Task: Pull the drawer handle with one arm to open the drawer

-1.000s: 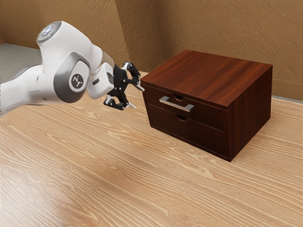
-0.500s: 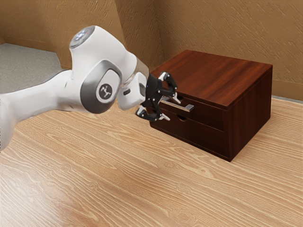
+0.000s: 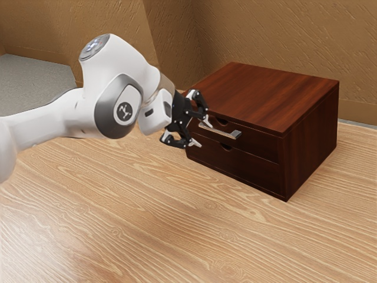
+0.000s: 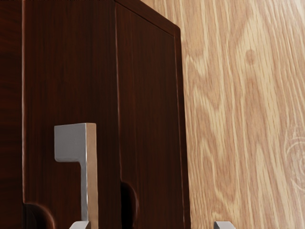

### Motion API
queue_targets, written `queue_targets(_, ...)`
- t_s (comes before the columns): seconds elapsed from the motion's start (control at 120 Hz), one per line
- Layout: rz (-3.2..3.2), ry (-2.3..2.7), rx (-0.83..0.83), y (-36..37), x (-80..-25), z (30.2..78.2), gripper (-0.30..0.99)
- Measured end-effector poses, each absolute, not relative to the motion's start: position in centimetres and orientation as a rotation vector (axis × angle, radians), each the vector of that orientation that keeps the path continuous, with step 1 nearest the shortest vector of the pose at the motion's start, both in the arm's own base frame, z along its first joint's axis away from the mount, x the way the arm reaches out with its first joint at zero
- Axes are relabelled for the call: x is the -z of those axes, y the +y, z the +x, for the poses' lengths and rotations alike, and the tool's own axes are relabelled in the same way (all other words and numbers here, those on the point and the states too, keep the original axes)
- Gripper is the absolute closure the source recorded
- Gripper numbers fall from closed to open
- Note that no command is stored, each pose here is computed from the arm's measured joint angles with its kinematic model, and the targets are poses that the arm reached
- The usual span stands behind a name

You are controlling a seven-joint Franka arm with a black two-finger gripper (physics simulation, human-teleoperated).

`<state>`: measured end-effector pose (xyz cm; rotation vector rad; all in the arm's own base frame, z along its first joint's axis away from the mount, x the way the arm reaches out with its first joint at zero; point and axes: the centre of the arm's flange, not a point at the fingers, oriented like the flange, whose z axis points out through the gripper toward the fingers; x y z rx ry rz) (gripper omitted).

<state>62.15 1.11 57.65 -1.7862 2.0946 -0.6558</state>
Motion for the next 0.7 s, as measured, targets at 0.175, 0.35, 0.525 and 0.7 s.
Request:
queue_targets(0.175, -1.765, 2.108, 0.680, 0.1, -57.8, 63.3, 0.39)
queue_targets(0.35, -1.775, 2.101, 0.693, 0.6, -57.5, 64.5, 0.39)
queue_targets(0.525, -1.795, 2.104, 0.700, 0.8, -56.4, 65.3, 0.42)
queue_targets(0.7, -1.804, 2.103, 0.705, 1.0, -55.9, 65.9, 0.43)
